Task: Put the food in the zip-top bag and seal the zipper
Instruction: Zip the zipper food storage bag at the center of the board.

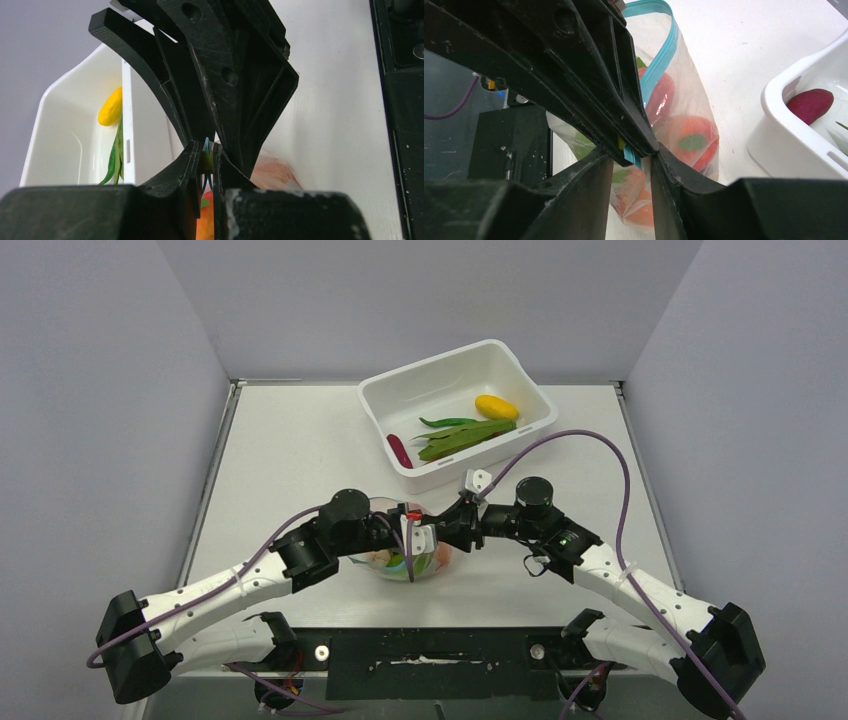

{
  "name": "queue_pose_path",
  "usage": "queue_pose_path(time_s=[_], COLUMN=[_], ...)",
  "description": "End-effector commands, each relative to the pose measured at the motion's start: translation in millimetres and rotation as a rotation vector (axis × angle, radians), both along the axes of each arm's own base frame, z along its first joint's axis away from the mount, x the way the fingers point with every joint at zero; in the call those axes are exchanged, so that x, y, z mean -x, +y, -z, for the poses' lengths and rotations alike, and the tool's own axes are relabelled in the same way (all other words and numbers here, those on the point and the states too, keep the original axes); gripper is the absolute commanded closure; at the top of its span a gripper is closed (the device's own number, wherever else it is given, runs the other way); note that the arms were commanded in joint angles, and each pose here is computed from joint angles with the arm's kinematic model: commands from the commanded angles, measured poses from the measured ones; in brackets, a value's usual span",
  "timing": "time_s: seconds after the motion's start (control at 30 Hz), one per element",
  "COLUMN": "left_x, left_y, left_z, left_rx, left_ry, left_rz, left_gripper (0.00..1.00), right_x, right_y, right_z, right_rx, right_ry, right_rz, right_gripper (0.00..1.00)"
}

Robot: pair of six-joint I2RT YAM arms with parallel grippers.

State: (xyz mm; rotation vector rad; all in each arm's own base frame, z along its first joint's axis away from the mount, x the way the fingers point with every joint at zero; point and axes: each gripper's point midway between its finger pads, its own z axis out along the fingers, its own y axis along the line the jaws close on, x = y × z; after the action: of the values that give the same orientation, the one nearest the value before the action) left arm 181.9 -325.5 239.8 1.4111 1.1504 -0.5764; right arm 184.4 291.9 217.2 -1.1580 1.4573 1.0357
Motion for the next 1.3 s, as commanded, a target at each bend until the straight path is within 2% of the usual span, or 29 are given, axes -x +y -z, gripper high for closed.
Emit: queue_pose_path(time_s=[0.0, 0.07, 0.1, 0.2, 0.53, 1.27], left_x=[16, 17, 16, 11, 13, 3], left_y=[-8, -5, -2, 8, 17, 41], left_z=[-34, -34, -33, -30, -18, -10], left_rx=[0.075, 0.071, 0.062, 0.034, -0.034, -0.049], left_ry=[0.01, 0.019, 0.022, 0.032, 0.129, 0.152], left_rz=[0.083, 0.08, 0.067, 0.027, 0.099, 0.049], left_gripper=[1.0, 1.0, 1.0, 1.0, 1.0, 1.0], right_x=[-9, -11, -12, -11, -10, -16], right_y=[7, 5, 4, 0, -9, -30], right_z=[-31, -30, -29, -28, -46, -57], right_rx=[-0.05, -0.044, -0.038, -0.02, -0.071, -0.134], right_ry=[-0.165, -0.187, -0.194, -0.215, -0.27, -0.262], right_rz=[0.0, 0.011, 0.018, 0.024, 0.072, 0.165], right_gripper=[0.77, 0.94, 1.0, 1.0, 1.0, 1.0])
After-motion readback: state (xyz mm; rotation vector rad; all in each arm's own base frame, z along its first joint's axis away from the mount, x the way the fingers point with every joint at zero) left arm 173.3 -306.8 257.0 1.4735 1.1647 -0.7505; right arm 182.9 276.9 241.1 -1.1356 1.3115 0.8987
